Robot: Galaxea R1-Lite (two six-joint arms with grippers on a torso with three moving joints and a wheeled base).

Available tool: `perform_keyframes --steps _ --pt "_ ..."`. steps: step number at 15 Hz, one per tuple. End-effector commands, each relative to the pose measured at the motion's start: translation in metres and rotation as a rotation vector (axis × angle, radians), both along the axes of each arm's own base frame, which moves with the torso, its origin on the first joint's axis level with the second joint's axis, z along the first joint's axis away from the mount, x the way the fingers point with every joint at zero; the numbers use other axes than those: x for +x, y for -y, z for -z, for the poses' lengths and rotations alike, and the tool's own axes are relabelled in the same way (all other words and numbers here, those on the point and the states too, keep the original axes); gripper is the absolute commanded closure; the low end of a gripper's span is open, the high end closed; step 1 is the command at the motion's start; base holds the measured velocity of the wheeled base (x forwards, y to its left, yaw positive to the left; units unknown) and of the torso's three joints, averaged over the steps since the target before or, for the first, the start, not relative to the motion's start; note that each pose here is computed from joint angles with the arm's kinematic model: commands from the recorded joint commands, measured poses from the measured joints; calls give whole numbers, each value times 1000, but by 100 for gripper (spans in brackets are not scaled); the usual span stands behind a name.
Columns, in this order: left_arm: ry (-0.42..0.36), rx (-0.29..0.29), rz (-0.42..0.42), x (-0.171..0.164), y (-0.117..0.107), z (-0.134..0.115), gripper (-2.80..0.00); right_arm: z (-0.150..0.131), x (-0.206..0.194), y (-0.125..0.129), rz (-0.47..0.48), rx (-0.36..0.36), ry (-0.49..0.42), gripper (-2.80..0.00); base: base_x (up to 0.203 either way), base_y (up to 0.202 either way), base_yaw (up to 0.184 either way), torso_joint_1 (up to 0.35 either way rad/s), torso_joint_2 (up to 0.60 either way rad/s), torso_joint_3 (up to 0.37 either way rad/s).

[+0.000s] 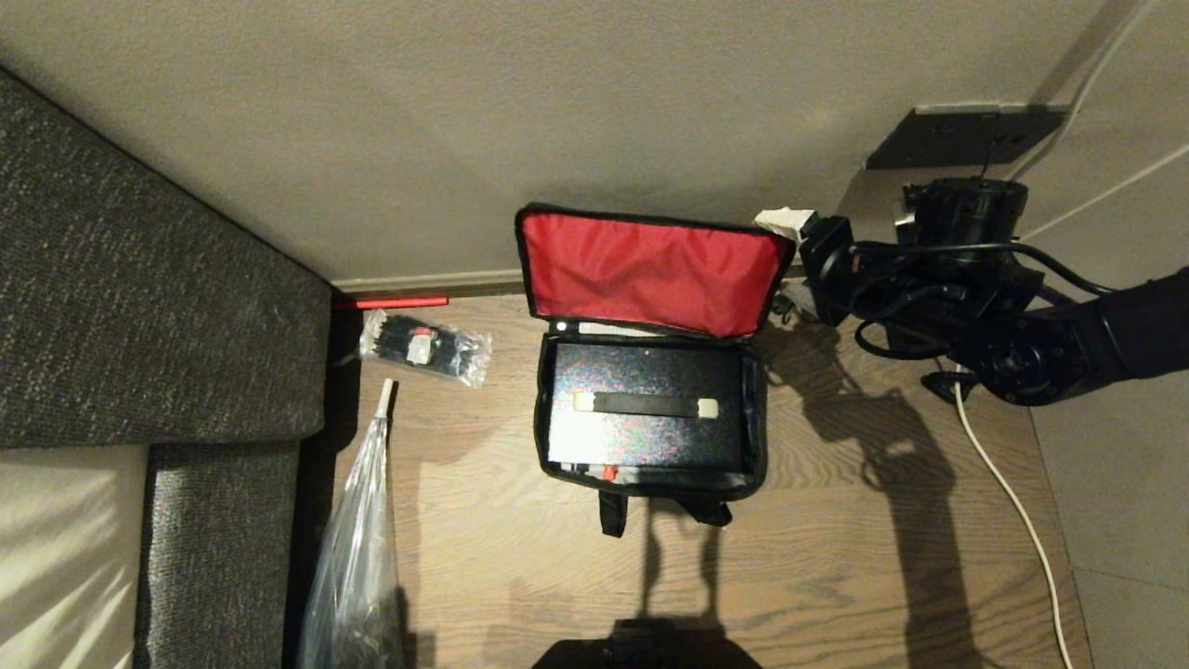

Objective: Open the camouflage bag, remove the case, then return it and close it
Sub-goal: Open the top of the storage box, then grip the handle

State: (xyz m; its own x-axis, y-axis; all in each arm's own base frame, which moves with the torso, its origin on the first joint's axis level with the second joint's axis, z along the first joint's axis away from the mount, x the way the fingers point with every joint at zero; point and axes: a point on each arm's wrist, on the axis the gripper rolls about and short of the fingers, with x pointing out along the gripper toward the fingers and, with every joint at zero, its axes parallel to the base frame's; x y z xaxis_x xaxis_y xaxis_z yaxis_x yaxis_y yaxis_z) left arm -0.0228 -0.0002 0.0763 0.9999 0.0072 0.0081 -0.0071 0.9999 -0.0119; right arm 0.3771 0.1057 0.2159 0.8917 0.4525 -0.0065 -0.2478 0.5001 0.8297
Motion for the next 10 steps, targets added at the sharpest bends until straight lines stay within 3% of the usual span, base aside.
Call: perform_keyframes --steps 1,3,6,10 --pt "0 0 0 0 0 0 0 -2 -3 1 -1 -8 10 -280 0 0 0 0 0 0" --pt "0 0 0 0 0 0 0 -7 -7 3 -1 -27 34 -280 0 0 0 0 0 0" --pt "0 0 0 0 0 0 0 -6 -12 24 44 -151 106 -280 0 0 0 0 0 0" --pt "-1 0 0 0 0 0 0 -13 -26 38 73 -163 160 -280 0 0 0 0 0 0"
